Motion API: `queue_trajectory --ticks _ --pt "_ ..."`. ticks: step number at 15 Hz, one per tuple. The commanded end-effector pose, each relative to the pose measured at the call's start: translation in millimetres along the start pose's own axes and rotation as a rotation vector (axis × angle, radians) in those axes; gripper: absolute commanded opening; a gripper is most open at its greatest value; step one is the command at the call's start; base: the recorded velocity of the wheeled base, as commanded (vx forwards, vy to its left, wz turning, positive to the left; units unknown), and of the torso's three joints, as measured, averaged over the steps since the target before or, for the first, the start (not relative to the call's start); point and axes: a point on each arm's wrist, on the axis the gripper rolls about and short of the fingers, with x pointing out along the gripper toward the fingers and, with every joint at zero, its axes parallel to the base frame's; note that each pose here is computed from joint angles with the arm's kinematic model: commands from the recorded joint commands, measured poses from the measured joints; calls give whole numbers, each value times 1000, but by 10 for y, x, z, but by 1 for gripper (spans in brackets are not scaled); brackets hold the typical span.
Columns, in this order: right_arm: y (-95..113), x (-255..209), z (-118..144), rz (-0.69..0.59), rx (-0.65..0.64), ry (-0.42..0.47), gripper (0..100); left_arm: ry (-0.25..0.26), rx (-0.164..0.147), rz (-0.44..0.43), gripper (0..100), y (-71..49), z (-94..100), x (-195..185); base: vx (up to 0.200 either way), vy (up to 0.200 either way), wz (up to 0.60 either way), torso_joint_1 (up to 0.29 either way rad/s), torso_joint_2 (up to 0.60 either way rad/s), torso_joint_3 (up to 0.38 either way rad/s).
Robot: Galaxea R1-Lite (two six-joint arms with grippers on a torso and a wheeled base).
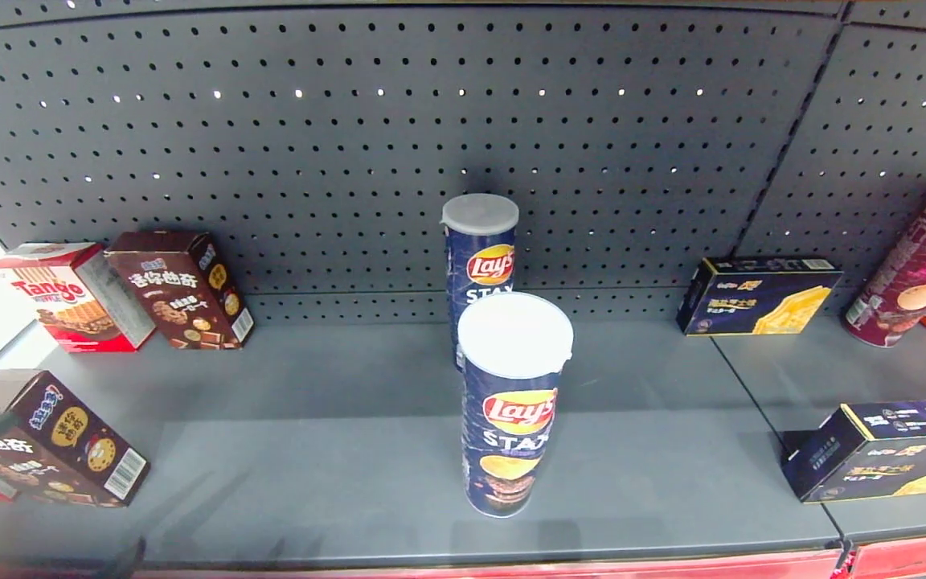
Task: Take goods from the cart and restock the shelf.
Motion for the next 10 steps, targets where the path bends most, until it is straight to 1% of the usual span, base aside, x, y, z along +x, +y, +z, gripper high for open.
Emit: queue_trajectory --ticks 1,2,3,4,5,6,7,8,9,10 --pt "0 1 0 0 0 1 100 0 -4 100 100 -38 -414 -674 0 0 0 0 0 0" --pt "0 1 0 0 0 1 100 27 -2 229 100 -79 -452 -738 0 0 0 0 0 0" --pt "0 1 0 0 0 1 100 66 -7 323 100 -119 -501 -733 0 0 0 0 0 0" --pt "0 1 0 0 0 1 100 112 -22 400 100 -186 -671 -707 0 0 0 0 0 0" --pt "0 1 0 0 0 1 100 131 -32 389 100 -211 -764 -692 0 0 0 0 0 0" --pt "0 1 0 0 0 1 100 170 -34 408 100 -223 -791 -690 0 0 0 0 0 0" --pt "0 1 0 0 0 1 100 219 -40 451 100 -245 -825 -694 0 0 0 0 0 0" --pt "0 1 0 0 0 1 100 261 -54 473 100 -262 -859 -697 0 0 0 0 0 0" --pt "0 1 0 0 0 1 100 267 -89 501 100 -268 -865 -698 0 0 0 0 0 0" --pt "0 1 0 0 0 1 100 273 -105 546 100 -275 -863 -696 0 0 0 0 0 0"
